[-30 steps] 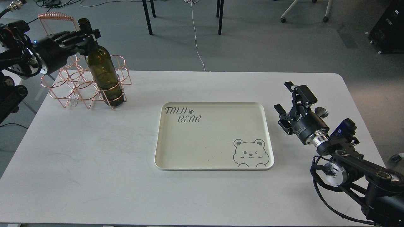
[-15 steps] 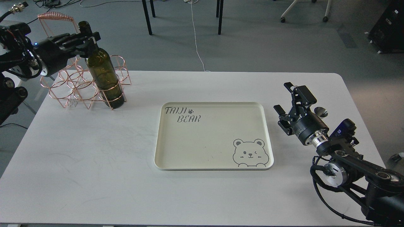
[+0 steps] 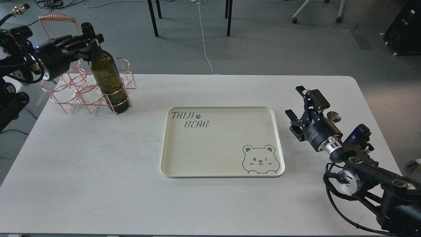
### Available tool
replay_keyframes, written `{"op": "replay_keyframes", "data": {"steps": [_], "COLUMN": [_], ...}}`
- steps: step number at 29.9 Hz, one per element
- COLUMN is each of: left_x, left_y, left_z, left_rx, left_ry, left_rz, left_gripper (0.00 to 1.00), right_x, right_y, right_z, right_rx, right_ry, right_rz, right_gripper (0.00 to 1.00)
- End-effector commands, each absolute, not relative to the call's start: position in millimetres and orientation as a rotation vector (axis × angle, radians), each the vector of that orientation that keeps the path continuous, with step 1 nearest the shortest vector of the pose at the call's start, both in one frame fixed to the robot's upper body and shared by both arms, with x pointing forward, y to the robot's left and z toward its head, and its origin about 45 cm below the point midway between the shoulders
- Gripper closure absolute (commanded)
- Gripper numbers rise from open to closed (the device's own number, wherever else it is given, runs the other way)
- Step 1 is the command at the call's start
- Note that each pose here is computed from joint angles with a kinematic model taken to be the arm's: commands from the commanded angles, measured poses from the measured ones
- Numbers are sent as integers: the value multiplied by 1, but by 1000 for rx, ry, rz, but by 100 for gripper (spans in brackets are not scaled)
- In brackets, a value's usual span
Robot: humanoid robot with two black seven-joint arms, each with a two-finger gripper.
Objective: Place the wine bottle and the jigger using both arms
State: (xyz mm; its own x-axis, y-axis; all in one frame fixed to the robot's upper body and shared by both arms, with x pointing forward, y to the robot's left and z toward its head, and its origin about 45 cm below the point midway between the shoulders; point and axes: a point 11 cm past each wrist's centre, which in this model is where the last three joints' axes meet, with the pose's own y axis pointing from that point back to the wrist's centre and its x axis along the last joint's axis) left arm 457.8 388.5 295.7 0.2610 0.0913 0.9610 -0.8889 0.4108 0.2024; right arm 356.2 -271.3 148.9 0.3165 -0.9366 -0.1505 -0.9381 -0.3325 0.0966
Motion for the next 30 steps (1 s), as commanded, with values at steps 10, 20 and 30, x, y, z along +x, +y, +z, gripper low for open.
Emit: {"op": "replay_keyframes", "data": {"steps": [10, 20, 30], "left_x": [459, 453, 408], "left_y": [391, 404, 448], "left_z": [299, 297, 293], "left_rx": [913, 937, 948], "left_ry": [-1102, -1088, -1007], "left_rz": [821, 827, 870], "left_gripper": [2, 2, 2], "right_x": [356, 356, 358], "right_y": [-272, -272, -273], "right_z": [149, 149, 151], "right_rx": [-2541, -2538, -2526], "right_ry": [1811, 1813, 1818], "right_rz": [283, 281, 277], "right_gripper": [1, 1, 1]}}
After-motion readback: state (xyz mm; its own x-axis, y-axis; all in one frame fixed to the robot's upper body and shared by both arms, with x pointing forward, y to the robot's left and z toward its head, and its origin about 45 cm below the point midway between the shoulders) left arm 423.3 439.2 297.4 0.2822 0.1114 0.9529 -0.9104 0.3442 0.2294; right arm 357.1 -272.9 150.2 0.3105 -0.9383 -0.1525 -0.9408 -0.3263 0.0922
